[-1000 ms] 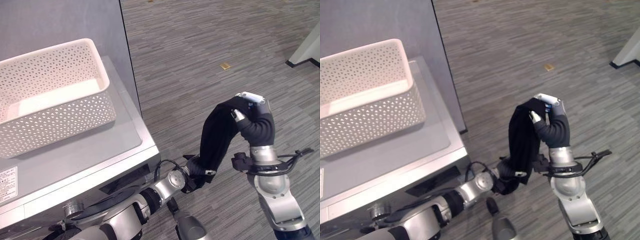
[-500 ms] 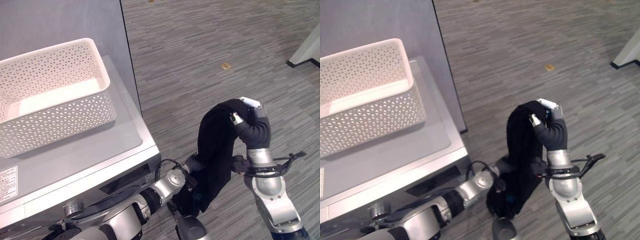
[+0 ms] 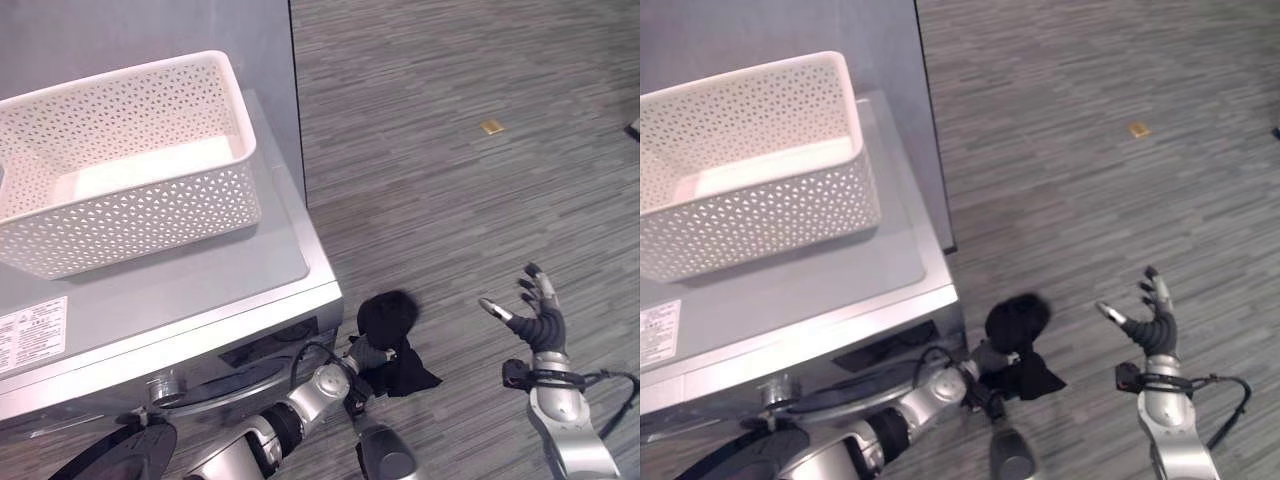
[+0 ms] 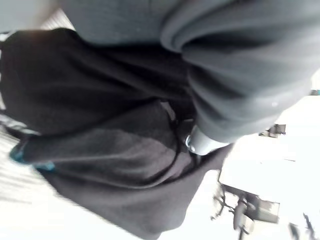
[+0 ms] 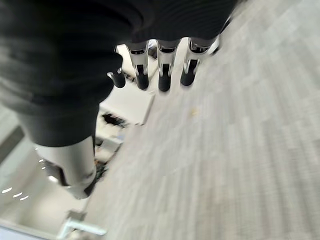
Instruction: Grab the laundry basket,head to the washer,open it,put in the laundry and shut it.
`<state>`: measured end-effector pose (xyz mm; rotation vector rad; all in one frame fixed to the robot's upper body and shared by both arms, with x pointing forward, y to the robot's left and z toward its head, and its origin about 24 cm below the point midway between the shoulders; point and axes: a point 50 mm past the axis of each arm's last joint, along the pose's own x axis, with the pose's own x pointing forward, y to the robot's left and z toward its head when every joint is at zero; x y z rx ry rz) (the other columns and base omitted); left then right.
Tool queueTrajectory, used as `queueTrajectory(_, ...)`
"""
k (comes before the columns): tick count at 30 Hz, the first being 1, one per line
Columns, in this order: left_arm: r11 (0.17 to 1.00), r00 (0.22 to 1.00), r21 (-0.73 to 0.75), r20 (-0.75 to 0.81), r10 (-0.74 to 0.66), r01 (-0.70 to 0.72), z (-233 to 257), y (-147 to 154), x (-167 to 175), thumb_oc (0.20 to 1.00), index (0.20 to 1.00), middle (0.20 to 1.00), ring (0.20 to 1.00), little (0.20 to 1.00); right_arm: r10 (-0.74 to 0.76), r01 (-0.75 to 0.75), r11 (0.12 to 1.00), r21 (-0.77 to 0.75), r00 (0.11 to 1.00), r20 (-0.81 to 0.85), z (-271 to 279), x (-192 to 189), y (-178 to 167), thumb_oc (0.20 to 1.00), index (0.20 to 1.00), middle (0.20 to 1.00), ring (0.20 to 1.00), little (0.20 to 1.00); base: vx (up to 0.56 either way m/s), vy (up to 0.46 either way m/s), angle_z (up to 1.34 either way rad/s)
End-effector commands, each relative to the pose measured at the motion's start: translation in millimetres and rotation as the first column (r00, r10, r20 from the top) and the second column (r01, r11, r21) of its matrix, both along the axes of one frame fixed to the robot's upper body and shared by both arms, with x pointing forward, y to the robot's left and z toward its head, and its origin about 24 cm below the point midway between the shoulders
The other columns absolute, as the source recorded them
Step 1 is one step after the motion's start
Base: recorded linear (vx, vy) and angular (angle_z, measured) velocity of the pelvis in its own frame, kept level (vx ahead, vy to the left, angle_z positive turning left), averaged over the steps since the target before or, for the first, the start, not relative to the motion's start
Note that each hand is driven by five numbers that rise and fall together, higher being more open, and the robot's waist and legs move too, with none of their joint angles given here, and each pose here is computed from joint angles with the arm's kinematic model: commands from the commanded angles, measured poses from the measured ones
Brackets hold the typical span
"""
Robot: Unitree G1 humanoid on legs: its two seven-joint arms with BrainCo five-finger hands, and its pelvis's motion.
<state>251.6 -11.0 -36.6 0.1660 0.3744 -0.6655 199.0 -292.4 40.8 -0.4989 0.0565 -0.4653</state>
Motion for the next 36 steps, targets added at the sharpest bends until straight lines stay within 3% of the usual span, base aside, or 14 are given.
queueTrajectory(1, 0.987, 0.998, -0.163, 0.058, 0.003, 0.007, 26.2, -17.2, 8.9, 0.200, 0.200, 0.200, 0.200, 0.200, -0.132, 0.129, 0.991, -0.045, 0.989, -0.069, -19.5, -17.1, -18.2, 1.000, 1.000, 1.000, 1.000, 1.000, -0.03, 0.010, 0.06)
queueTrajectory(4, 0.989, 0.998, -0.148, 0.057, 0.029, -0.021, 22.1, -6.3, 11.6, 0.200, 0.200, 0.200, 0.200, 0.200, -0.160, 0.157, 0.987, -0.029, 0.963, -0.218, -50.4, -33.3, -23.5, 1.000, 1.000, 1.000, 1.000, 1.000, -0.02, -0.003, 0.08)
queueTrajectory(10, 0.974, 0.992, -0.205, 0.053, 0.114, -0.101, 25.8, 13.5, 17.8, 0.200, 0.200, 0.200, 0.200, 0.200, -0.089, 0.118, 0.991, 0.069, 0.939, -0.334, -79.0, -36.1, -10.2, 1.000, 1.000, 1.000, 1.000, 1.000, -0.04, -0.018, 0.29)
queueTrajectory(18, 0.906, 0.954, -0.303, -0.042, 0.297, -0.296, 18.2, 50.9, 17.2, 0.200, 0.200, 0.200, 0.200, 0.200, 0.103, -0.057, 0.985, 0.163, 0.952, -0.289, -78.6, 16.8, 28.7, 1.000, 1.000, 1.000, 1.000, 1.000, -0.03, -0.010, 0.31)
queueTrajectory(24, 0.829, 0.892, -0.329, -0.143, 0.429, -0.452, 1.7, 81.2, 4.1, 0.200, 0.200, 0.200, 0.200, 0.200, 0.164, -0.080, 0.954, 0.288, 0.945, -0.283, -86.7, 33.8, 52.9, 1.000, 1.000, 1.000, 1.000, 1.000, -0.02, -0.023, 0.05)
queueTrajectory(30, 0.741, 0.793, -0.283, -0.188, 0.580, -0.609, -11.5, 139.6, -14.8, 0.200, 0.200, 0.200, 0.200, 0.200, 0.076, 0.108, 0.891, 0.441, 0.922, -0.379, -114.8, 23.3, 50.9, 1.000, 1.000, 1.000, 1.000, 1.000, 0.00, -0.009, 0.05)
queueTrajectory(36, 0.674, 0.719, -0.250, -0.224, 0.658, -0.695, -20.5, 174.5, -35.6, 0.200, 0.200, 0.200, 0.200, 0.200, -0.037, 0.338, 0.838, 0.429, 0.819, -0.573, -151.8, -16.9, 32.6, 1.000, 1.000, 1.000, 1.000, 1.000, 0.01, 0.006, 0.03)
